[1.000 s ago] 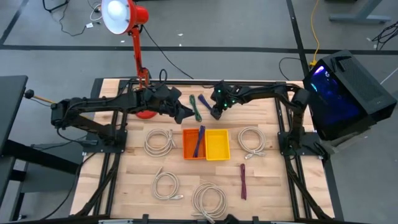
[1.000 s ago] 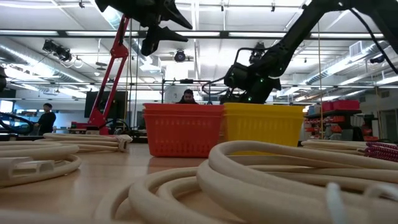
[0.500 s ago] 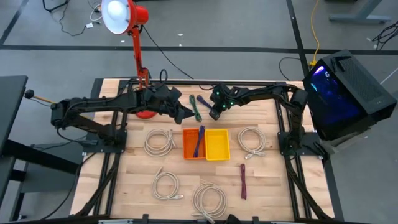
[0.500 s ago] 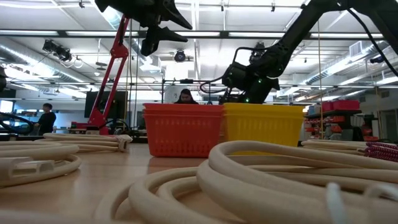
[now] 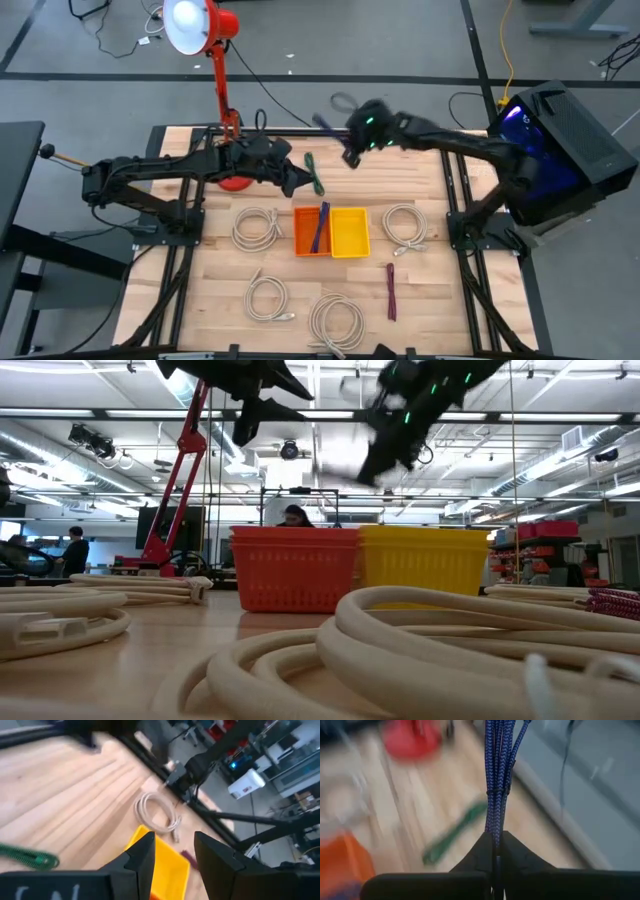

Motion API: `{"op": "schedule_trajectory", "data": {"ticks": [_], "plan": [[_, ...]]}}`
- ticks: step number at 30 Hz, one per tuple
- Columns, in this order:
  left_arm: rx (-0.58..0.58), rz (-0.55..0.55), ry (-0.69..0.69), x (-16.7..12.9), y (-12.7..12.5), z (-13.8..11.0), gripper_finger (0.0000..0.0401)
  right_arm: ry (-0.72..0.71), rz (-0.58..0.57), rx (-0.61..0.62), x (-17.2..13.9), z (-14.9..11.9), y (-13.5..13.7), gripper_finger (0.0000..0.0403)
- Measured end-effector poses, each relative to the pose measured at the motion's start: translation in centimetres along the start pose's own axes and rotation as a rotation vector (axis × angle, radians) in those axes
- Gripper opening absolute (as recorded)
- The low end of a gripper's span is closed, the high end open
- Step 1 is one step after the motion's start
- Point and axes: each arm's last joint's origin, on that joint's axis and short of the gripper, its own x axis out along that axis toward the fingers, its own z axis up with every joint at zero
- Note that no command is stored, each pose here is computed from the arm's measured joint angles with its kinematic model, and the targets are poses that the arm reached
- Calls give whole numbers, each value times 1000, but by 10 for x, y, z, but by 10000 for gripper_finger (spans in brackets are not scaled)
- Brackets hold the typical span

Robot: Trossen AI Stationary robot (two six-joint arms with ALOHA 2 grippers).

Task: Pick & Place USB Port
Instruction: Put the purple USB cable into the orange bin

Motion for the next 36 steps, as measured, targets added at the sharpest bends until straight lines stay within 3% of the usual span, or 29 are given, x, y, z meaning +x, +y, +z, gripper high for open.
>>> {"op": "schedule_trajectory", "data": {"ticks": [7,12,22,25,36], "plan": [[93,-63,-225,-2,-10,19,144,-247,37,-11,-101,29,14,10],[219,-145,-473,-8,-24,37,144,-296,122,-26,-133,25,38,10],[261,-111,-564,-9,-25,42,144,-363,301,-77,-143,25,89,10],[281,-144,-569,-10,-27,42,144,-376,333,-100,-137,26,100,10],[332,-293,-556,-9,-35,41,144,-425,343,-97,-129,32,105,10]]}}
